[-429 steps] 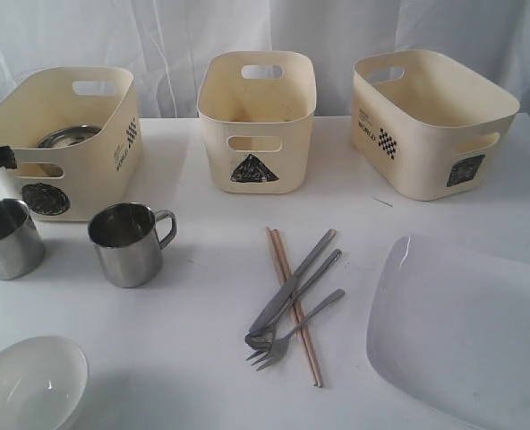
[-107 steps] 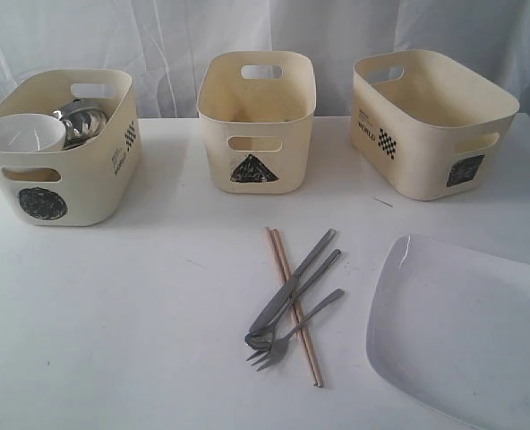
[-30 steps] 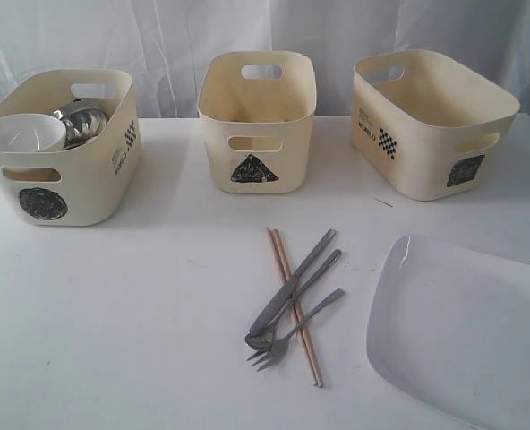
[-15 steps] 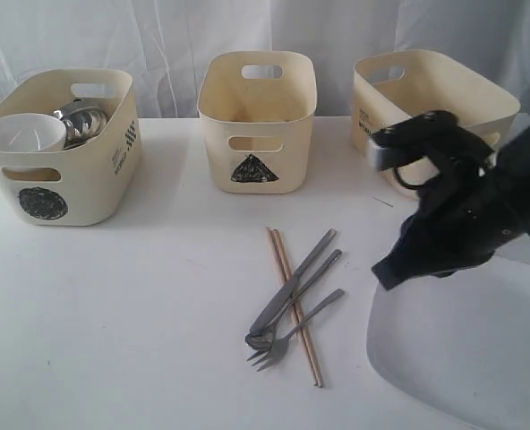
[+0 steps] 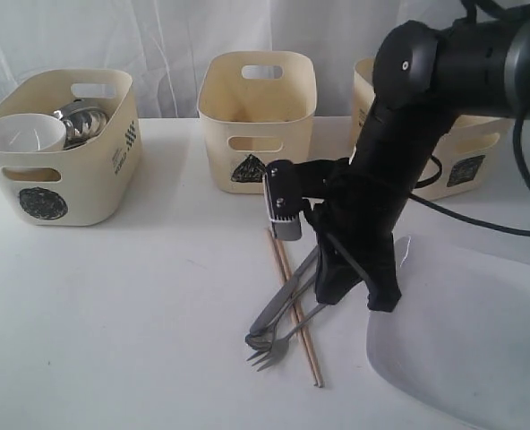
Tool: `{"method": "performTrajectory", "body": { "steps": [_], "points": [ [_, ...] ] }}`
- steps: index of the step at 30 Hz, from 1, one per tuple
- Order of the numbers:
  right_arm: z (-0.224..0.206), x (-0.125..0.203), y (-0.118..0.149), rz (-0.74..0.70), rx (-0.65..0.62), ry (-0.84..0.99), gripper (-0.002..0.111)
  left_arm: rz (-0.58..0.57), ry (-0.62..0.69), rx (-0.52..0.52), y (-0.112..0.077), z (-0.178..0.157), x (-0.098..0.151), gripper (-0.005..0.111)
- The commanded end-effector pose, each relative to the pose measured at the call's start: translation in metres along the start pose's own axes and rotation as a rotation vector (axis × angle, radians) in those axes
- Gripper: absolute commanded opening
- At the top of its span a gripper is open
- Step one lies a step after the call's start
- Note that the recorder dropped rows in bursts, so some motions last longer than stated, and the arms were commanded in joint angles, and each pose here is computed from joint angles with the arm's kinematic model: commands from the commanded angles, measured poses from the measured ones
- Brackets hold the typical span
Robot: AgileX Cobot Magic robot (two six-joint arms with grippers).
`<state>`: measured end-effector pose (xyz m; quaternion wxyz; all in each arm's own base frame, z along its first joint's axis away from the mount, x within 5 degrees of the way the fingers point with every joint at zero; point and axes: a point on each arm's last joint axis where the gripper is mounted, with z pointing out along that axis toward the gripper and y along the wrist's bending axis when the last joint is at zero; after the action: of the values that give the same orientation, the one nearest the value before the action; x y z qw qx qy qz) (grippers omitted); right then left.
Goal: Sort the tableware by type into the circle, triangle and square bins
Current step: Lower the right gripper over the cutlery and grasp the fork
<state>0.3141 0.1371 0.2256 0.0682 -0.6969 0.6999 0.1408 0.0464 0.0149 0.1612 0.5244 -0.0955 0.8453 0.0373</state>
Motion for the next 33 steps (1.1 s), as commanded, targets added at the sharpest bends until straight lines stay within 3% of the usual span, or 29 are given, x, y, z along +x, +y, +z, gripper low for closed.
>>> {"method": "performTrajectory", "body": {
  "steps": [1, 6, 12, 33],
  "points": [
    [0.008, 0.0, -0.01, -0.082, 0.035, -0.003, 0.021, -0.006, 0.027, -0.003, 0.0, 0.002, 0.005, 0.0],
    [0.019, 0.0, -0.028, -0.073, 0.156, -0.013, 0.032, -0.006, 0.027, -0.003, 0.0, 0.002, 0.005, 0.0],
    [0.037, 0.007, -0.039, -0.008, 0.165, 0.029, 0.04, -0.006, 0.027, -0.003, 0.0, 0.002, 0.005, 0.0],
    [0.075, -0.001, -0.036, -0.087, 0.089, 0.109, 0.04, -0.006, 0.027, -0.003, 0.0, 0.002, 0.005, 0.0]
  ]
}}
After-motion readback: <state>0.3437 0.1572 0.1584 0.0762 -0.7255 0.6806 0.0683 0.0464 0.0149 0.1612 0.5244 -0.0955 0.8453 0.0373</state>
